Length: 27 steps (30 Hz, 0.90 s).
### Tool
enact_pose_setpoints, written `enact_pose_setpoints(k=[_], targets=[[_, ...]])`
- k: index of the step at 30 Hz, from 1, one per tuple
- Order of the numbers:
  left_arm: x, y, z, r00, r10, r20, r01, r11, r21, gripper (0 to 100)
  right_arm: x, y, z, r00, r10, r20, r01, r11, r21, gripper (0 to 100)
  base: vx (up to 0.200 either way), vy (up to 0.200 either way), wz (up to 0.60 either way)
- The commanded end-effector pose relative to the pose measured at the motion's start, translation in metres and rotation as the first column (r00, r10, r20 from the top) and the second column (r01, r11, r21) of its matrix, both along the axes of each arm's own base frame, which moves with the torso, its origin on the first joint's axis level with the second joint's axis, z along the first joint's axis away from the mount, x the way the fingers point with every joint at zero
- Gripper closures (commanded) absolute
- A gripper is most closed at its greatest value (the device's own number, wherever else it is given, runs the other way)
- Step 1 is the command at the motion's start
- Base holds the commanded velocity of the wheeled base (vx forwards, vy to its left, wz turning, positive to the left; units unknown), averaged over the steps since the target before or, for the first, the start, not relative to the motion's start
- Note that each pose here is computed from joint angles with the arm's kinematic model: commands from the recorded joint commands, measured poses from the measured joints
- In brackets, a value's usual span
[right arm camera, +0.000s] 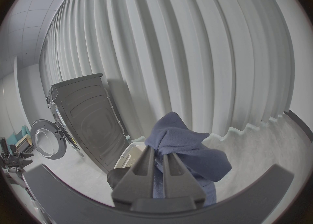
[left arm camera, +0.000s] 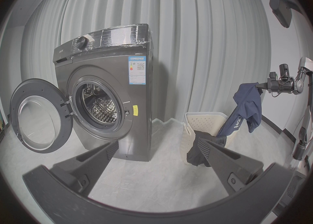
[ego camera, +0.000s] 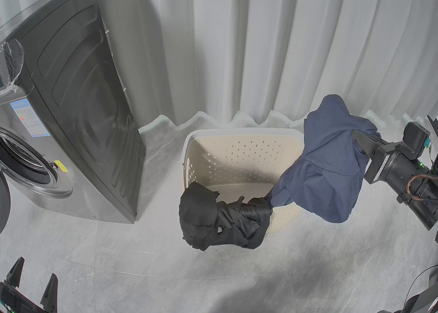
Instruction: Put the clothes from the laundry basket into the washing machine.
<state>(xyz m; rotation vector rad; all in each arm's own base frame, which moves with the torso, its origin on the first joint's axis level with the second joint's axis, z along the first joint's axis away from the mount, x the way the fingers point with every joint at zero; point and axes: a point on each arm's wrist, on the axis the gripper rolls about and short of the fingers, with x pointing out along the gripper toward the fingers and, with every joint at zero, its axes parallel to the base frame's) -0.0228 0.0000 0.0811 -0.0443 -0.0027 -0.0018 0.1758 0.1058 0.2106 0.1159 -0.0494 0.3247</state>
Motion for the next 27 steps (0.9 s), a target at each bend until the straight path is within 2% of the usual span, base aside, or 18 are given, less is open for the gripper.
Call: enact_pose_setpoints(k=[1,17,23,27], targets=[[0.0002,0.0,-0.0047,1.0,0.0,-0.003,0.0,1.0,0.0,0,-0.0003,0.0,0.0002,1.0,0.002,0.001,-0.002,1.0,0.001,100,0.0,0.2,0.0],[0.0002,0.0,-0.0047,1.0,0.002,-0.003,-0.002,1.0,0.0,0,-0.0008,0.0003,0.0023,1.0,0.015,0.01,-0.015,1.0,0.003,100,0.0,0.2,0.0],[0.0002,0.0,-0.0047,1.0,0.002,-0.003,-0.002,1.0,0.0,0,-0.0007,0.0005,0.0038,1.0,0.017,0.024,-0.017,1.0,0.012,100,0.0,0.0,0.0],[0.0002,0.0,-0.0046,1.0,0.0,-0.001,0.0,1.0,0.0,0,-0.0004,0.0006,0.0038,1.0,0.017,0.025,-0.017,1.0,0.014,100,-0.2,0.0,0.0]])
